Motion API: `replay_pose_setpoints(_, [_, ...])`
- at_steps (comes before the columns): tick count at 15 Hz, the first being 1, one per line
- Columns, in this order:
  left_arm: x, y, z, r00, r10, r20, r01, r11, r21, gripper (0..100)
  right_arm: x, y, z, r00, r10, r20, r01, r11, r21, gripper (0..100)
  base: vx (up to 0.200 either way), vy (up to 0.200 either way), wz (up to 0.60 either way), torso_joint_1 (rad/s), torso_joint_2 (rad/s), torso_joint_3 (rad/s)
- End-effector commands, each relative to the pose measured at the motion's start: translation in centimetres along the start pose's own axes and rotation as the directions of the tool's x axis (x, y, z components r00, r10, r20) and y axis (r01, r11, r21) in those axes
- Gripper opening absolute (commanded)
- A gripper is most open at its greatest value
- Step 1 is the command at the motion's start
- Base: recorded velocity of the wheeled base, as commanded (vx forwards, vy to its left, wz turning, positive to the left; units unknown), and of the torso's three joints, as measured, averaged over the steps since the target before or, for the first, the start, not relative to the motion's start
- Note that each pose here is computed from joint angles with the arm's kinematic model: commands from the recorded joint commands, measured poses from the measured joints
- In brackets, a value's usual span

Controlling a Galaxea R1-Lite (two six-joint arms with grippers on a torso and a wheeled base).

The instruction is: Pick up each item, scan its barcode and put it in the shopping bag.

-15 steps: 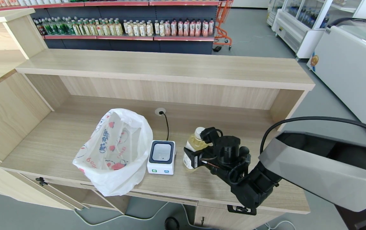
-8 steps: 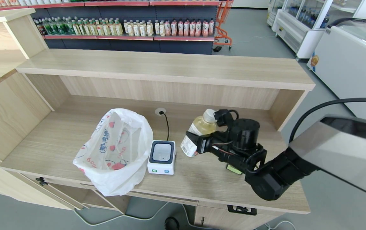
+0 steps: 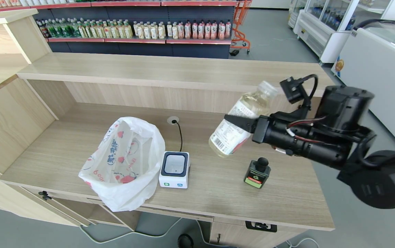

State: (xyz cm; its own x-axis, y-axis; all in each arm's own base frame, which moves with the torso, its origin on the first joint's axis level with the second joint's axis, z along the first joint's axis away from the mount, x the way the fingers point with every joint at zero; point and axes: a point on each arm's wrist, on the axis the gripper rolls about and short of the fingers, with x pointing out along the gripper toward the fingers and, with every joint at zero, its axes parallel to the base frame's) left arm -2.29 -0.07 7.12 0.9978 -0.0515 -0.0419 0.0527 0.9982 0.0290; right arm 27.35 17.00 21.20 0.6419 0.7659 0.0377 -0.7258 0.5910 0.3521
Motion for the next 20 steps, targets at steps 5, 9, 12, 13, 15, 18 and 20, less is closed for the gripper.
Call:
replay_pose_setpoints(5, [0.0, 0.0, 0.0, 1.000, 0.001, -0.001, -0.001, 1.000, 0.000, 100, -12.5, 7.9, 7.1, 0.946, 0.323, 0.018, -0.324, 0.944, 0.064, 0, 0.000, 0.000, 0.00, 0.000, 0.00, 0.000])
replay_pose_setpoints(9, [0.0, 0.0, 0.0, 1.000, -0.001, -0.001, 0.001, 1.000, 0.000, 100, -15.3, 9.4, 7.2, 0.898, 0.434, -0.071, -0.426, 0.899, 0.100, 0, 0.000, 0.000, 0.00, 0.000, 0.00, 0.000])
replay_pose_setpoints(12, [0.0, 0.0, 0.0, 1.000, -0.001, 0.001, 0.001, 1.000, 0.000, 100, -16.4, 9.9, 7.1, 0.881, 0.462, -0.105, -0.440, 0.880, 0.182, 0, 0.000, 0.000, 0.00, 0.000, 0.00, 0.000])
replay_pose_setpoints(13, [0.0, 0.0, 0.0, 1.000, 0.001, 0.000, -0.001, 1.000, 0.000, 100, -16.7, 10.2, 7.4, 0.877, 0.467, -0.111, -0.443, 0.877, 0.188, 0, 0.000, 0.000, 0.00, 0.000, 0.00, 0.000])
replay_pose_setpoints(15, [0.0, 0.0, 0.0, 1.000, -0.001, 0.001, 0.001, 1.000, 0.000, 100, -17.3, 10.6, 7.9, 0.872, 0.470, -0.134, -0.437, 0.873, 0.215, 0, 0.000, 0.000, 0.00, 0.000, 0.00, 0.000])
replay_pose_setpoints(18, [0.0, 0.0, 0.0, 1.000, -0.001, 0.001, 0.001, 1.000, 0.000, 100, -17.9, 10.6, 7.3, 0.871, 0.468, -0.150, -0.429, 0.873, 0.232, 0, 0.000, 0.000, 0.00, 0.000, 0.00, 0.000])
replay_pose_setpoints(20, [0.0, 0.0, 0.0, 1.000, -0.001, 0.001, 0.001, 1.000, 0.000, 100, -18.3, 10.6, 6.9, 0.870, 0.469, -0.153, -0.429, 0.872, 0.235, 0, 0.000, 0.000, 0.00, 0.000, 0.00, 0.000])
